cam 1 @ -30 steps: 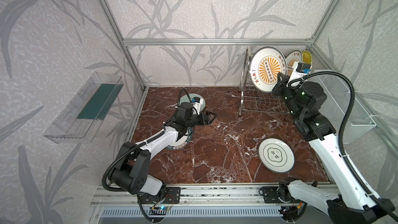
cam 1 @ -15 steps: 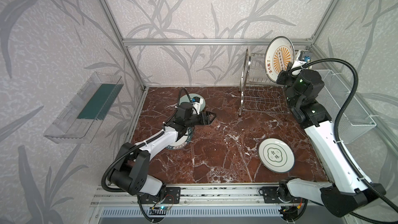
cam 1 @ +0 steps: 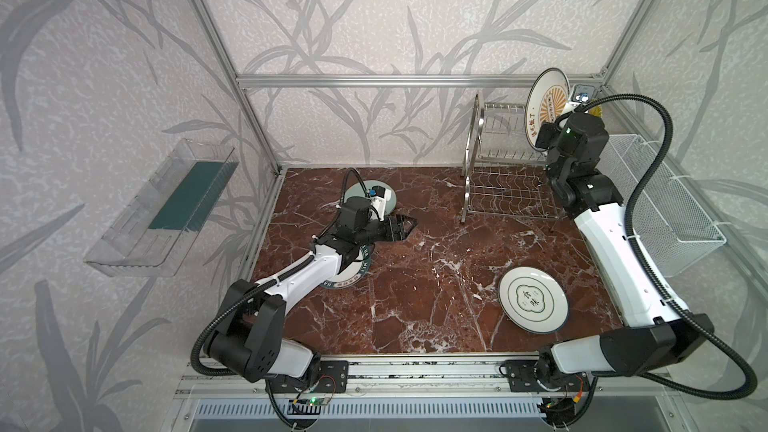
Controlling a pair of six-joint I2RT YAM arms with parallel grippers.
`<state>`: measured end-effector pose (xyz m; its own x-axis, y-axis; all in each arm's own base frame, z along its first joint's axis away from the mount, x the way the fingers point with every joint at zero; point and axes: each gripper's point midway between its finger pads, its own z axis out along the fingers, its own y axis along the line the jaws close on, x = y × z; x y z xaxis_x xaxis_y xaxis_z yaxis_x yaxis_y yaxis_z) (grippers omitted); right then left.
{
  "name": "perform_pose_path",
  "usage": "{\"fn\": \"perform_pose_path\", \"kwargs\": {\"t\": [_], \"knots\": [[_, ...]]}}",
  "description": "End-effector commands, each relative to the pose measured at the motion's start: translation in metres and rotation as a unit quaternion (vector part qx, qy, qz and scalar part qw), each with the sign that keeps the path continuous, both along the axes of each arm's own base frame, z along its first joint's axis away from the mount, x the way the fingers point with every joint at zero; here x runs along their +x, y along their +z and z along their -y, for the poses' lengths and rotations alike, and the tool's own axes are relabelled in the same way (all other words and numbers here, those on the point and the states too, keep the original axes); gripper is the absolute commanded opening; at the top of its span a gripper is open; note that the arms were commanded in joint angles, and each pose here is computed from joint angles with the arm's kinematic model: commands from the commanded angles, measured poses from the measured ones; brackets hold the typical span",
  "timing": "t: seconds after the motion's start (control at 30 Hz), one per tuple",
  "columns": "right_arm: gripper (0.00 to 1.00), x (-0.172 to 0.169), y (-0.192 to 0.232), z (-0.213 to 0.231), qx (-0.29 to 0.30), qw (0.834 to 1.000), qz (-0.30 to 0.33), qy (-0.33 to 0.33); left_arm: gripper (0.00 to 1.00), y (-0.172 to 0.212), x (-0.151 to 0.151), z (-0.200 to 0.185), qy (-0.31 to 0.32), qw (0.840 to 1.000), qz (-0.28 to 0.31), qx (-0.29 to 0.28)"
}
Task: Load the plates into the dish rack
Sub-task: 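Carry the sunburst plate toward the rack with the right gripper while the left releases, then lower the sunburst plate into the rack slot beside the other sunburst plate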
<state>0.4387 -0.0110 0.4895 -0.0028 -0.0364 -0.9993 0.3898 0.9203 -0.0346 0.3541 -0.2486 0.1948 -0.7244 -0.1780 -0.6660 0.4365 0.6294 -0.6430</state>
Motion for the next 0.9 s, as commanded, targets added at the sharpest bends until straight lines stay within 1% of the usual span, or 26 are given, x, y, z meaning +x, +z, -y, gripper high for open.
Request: {"fn": "perform_pose_path", "kwargs": {"t": [0.0,0.37,0.87], "knots": [[0.0,-0.008,0.029,0.014,0.007,0.999,0.04,-0.025,0.82,0.007,-0.003,-0.003,-0.001,1.0,0.017,0.004],[0.0,0.009,0.006,0.028,-0.006,0.998,-0.003,-0.056,0.82,0.005,-0.005,-0.003,-0.003,1.0,0.016,0.005],[0.0,0.021,-0.006,0.038,-0.018,0.996,-0.017,-0.08,0.82,0.003,-0.005,-0.005,0.0,1.0,0.016,0.011]]}}
